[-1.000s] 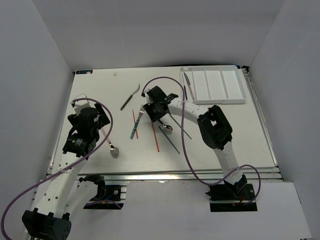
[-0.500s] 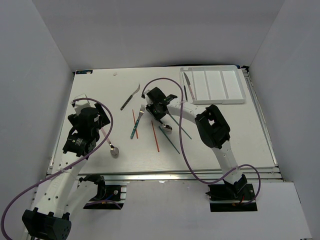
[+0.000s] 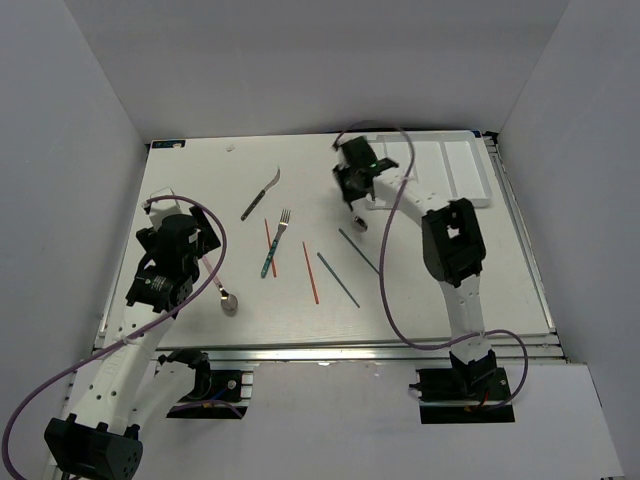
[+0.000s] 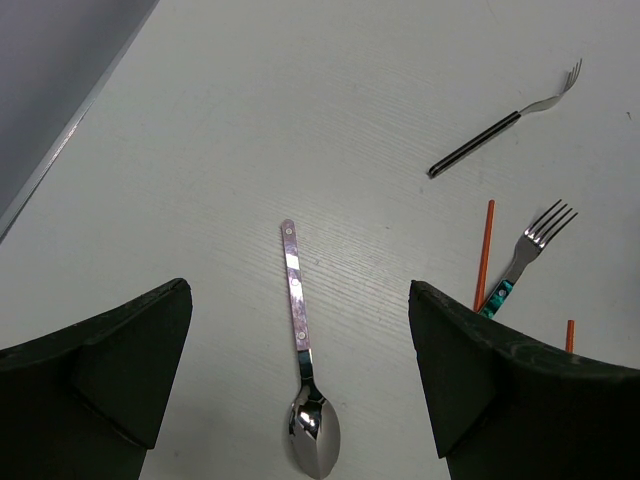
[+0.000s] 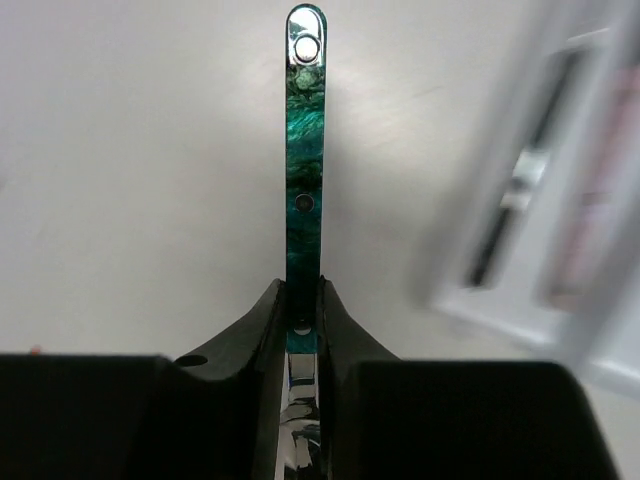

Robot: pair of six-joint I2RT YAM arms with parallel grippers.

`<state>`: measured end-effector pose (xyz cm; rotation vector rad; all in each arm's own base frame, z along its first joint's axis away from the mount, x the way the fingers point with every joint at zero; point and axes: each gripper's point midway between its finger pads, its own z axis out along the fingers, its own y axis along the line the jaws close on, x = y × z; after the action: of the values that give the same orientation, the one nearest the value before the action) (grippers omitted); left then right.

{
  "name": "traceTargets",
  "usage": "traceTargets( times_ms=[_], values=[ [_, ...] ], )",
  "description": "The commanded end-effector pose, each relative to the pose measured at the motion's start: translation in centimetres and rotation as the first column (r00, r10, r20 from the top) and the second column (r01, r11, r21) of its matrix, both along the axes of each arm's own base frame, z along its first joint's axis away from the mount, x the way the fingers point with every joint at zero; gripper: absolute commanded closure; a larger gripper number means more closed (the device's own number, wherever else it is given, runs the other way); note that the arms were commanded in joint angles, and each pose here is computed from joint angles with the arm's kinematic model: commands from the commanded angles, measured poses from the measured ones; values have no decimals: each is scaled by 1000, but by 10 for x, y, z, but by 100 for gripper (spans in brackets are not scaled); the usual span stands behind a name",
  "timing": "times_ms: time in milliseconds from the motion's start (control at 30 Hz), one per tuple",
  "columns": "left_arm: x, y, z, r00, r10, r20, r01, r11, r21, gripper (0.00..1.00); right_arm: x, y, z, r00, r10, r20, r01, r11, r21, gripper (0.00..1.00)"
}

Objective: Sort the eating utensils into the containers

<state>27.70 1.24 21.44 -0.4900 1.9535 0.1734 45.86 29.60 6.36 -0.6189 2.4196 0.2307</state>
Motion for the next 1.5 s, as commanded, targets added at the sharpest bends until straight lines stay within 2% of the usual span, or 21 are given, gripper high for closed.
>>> traceTargets(
  times_ms=[0, 33, 67, 100, 167, 233, 267, 367, 467, 633, 867, 967, 1000, 1067, 1100, 1167, 1200, 1333, 1367, 1433, 1467],
  values=[
    [1, -1, 3, 1000, -11, 8, 11, 1000, -5, 2, 89, -83, 83, 932, -318, 177, 298, 946, 130, 100],
    [1, -1, 4, 1000, -10, 11, 10, 1000, -5, 2, 110, -92, 109, 911, -346, 225, 313, 935, 170, 100],
    [1, -1, 3, 1000, -9, 7, 9, 1000, -3, 2, 119, -102, 112, 908, -356, 222, 324, 931, 169, 100],
    [1, -1, 2, 1000, -11, 4, 11, 1000, -3, 2, 136, -122, 93, 902, -383, 197, 358, 921, 150, 100],
    [2, 0, 1, 1000, -7, 0, 7, 1000, 1, 2, 162, -141, 120, 881, -398, 257, 363, 915, 174, 100],
    [2, 1, 0, 1000, -1, -5, 2, 1000, 5, 2, 176, -170, 108, 872, -422, 247, 384, 904, 190, 100],
    [1, 3, 1, 1000, 10, -3, -10, 1000, 10, 2, 175, -177, 92, 876, -429, 219, 393, 900, 191, 100],
    [1, 4, 0, 1000, 19, -6, -19, 1000, 16, 2, 186, -189, 93, 891, -398, 218, 335, 902, 272, 100],
    [3, 4, -4, 1000, 17, -20, -17, 1000, 20, 2, 192, -190, 82, 903, -363, 230, 309, 921, 238, 100],
    [6, 4, -11, 998, 22, -53, -20, 999, 31, 2, 193, -189, 81, 895, -371, 248, 308, 916, 257, 100],
    [6, 5, -13, 998, 30, -60, -28, 999, 38, 2, 195, -177, 51, 910, -361, 202, 308, 918, 250, 100],
    [7, 5, -14, 997, 32, -65, -29, 999, 40, 2, 189, -174, 41, 911, -367, 188, 322, 918, 233, 83],
    [7, 5, -15, 997, 33, -70, -30, 999, 42, 2, 189, -174, 48, 907, -370, 201, 321, 917, 235, 71],
    [7, 7, -16, 996, 42, -75, -39, 998, 50, 2, 186, -171, 53, 906, -372, 202, 322, 916, 239, 57],
    [8, 9, -17, 995, 52, -83, -48, 997, 53, 2, 185, -170, 63, 903, -373, 215, 319, 915, 249, 36],
    [8, 10, -18, 994, 61, -95, -56, 997, 54, 2, 184, -171, 71, 899, -378, 220, 321, 912, 257, 16],
    [8, 10, -17, 994, 66, -93, -61, 997, 47, 2, 184, -170, 81, 896, -380, 231, 317, 910, 266, 11],
    [12, 2, -18, 995, 54, -82, -54, 998, -8, 2, 171, -163, 107, 898, -376, 227, 311, 910, 274, 11],
    [15, -2, -20, 996, 59, -73, -63, 997, -48, 2, 165, -162, 131, 891, -379, 249, 305, 907, 289, 11],
    [22, -13, -36, 993, 33, -114, -44, 994, -98, 2, 143, -155, 134, 886, -402, 231, 343, 904, 256, 11],
    [25, -17, -44, 991, 47, -129, -64, 990, -128, 2, 124, -142, 165, 878, -397, 268, 327, 906, 268, 11]
  ],
)
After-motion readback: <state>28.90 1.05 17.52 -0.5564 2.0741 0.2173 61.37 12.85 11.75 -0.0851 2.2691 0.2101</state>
